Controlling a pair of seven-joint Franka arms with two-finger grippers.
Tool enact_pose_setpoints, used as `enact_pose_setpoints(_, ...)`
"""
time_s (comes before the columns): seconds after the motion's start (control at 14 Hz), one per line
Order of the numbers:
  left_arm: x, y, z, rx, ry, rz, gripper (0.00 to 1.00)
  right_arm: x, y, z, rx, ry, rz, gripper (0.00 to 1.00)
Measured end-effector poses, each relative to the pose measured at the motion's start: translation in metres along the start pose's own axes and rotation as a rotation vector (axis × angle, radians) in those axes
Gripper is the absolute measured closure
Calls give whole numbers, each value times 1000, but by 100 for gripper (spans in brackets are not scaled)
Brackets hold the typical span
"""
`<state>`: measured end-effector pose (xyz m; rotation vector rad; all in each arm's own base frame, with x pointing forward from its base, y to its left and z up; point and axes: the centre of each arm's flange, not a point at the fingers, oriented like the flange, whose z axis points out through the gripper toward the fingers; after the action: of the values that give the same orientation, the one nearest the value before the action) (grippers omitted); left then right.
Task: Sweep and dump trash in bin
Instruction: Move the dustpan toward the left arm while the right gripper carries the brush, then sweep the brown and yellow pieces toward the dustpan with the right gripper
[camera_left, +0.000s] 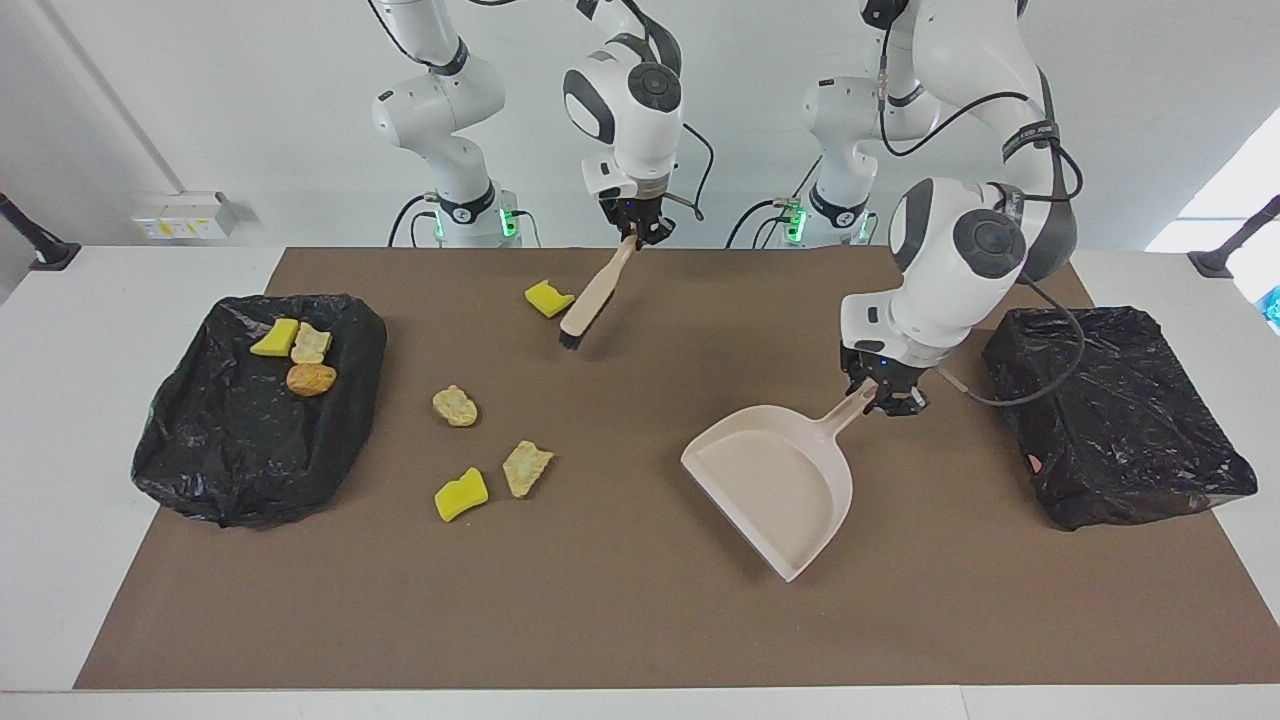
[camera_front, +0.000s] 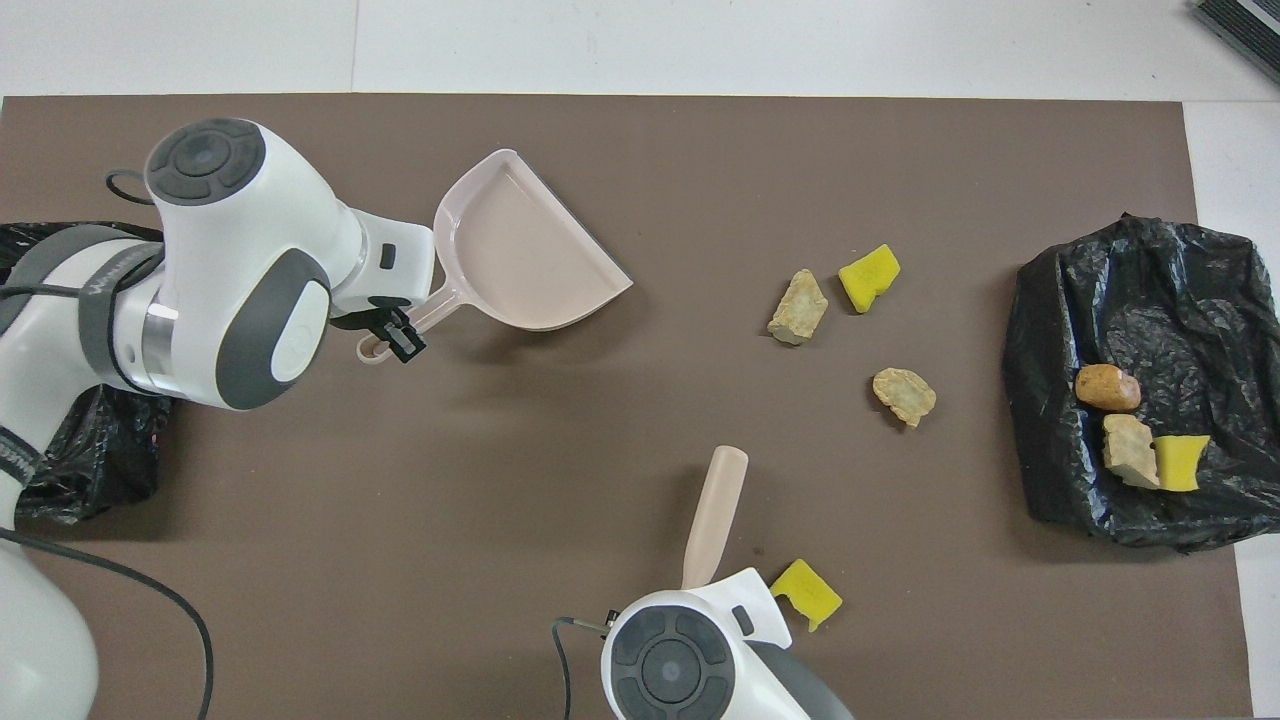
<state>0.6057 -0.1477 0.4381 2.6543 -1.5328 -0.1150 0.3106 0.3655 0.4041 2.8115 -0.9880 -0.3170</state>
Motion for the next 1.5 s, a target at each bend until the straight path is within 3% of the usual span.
enact_pose_setpoints(0.36, -34, -2, -7, -66, -93, 260, 67, -3, 8, 5, -57, -102, 345, 73)
enact_pose_setpoints(0.64, -41, 20, 8, -92, -146, 332, 67, -16, 20, 14, -60, -148, 464, 73)
enact_pose_setpoints(0.79, -40, 44, 24, -53, -138, 359, 67, -16, 28, 25, -49, -186, 499, 73)
enact_pose_setpoints(1.07, -42, 88, 46, 3, -144, 376, 67, -3, 36, 48, -44, -205, 501, 73)
enact_pose_setpoints(1.29, -37, 116, 51, 28, -149, 368, 67, 34, 41, 53, -20, -227, 414, 73)
enact_pose_setpoints(1.5, -32, 133, 53, 47, -146, 352, 67, 85, 41, 57, 51, -244, 324, 73)
